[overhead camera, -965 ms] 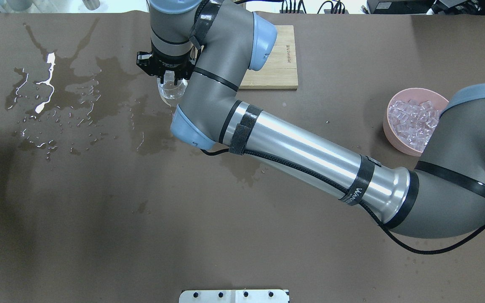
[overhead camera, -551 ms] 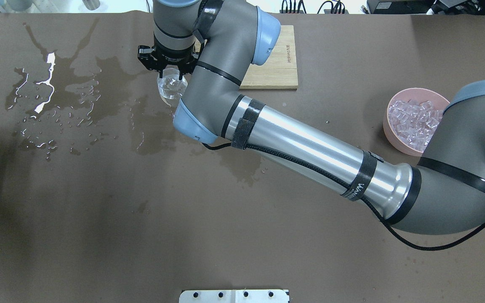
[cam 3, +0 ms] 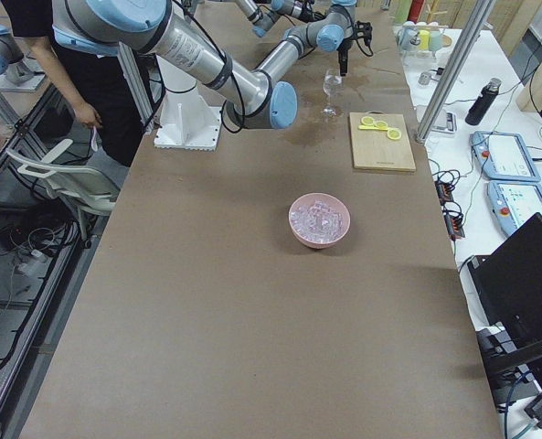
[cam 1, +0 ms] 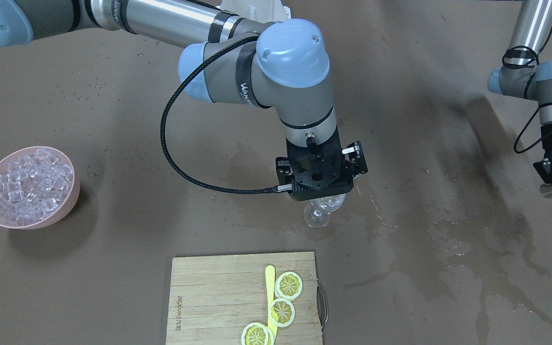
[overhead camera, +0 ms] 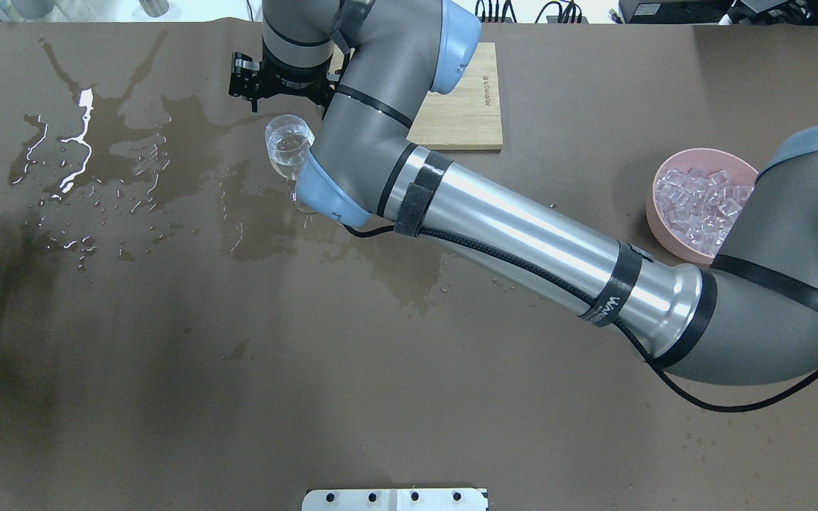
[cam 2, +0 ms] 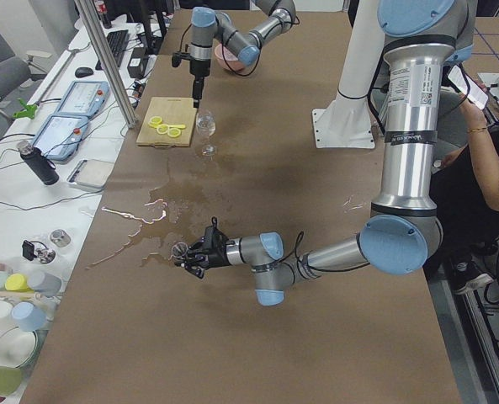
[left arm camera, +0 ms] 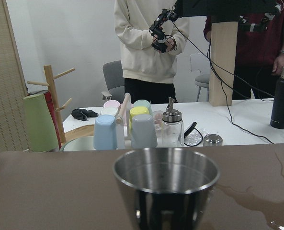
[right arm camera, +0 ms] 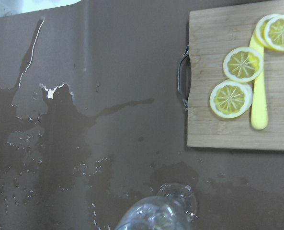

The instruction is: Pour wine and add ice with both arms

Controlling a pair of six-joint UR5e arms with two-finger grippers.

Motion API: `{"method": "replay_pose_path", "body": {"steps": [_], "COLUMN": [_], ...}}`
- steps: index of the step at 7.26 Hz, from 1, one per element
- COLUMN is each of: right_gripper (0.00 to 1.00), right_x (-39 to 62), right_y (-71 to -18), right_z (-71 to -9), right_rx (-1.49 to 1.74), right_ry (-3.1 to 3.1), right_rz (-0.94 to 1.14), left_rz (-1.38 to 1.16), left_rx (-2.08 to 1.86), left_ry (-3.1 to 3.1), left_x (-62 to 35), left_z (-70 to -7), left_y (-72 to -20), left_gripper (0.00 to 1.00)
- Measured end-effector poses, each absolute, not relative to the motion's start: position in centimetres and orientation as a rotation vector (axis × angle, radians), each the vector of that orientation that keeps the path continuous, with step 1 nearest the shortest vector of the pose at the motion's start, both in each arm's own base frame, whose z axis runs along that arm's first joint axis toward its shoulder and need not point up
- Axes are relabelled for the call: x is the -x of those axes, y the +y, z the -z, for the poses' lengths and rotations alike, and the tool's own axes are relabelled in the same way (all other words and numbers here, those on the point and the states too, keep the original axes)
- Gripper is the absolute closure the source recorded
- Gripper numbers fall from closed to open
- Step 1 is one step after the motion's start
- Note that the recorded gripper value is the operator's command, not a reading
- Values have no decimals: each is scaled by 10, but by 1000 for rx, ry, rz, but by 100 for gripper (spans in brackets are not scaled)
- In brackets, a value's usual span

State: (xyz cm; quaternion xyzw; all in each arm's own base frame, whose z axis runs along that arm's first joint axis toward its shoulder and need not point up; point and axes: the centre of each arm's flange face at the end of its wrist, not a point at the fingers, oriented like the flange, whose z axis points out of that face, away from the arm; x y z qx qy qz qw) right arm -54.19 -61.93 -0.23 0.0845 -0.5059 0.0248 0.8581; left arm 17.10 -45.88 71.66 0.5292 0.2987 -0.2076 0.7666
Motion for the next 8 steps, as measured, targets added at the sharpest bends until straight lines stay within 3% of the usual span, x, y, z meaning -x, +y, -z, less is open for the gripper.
{"method": "replay_pose_path", "body": {"steps": [4,8], "right_gripper": [0,0], "right_x": [409,313], "right_y": [-707,-719], "right_z": [-116,-225], "right_rx": [-181,-211], "right_ry": [-1018,-970], "right_rz": [-23,-19], "left_rz": [411,390], "left_rx": [-1123,-1115], "left_ry": [658,680], "left_x": [-192,-207], "left_z": [-724,-721], "left_y": [-450,-449], "left_gripper": [91,91]}}
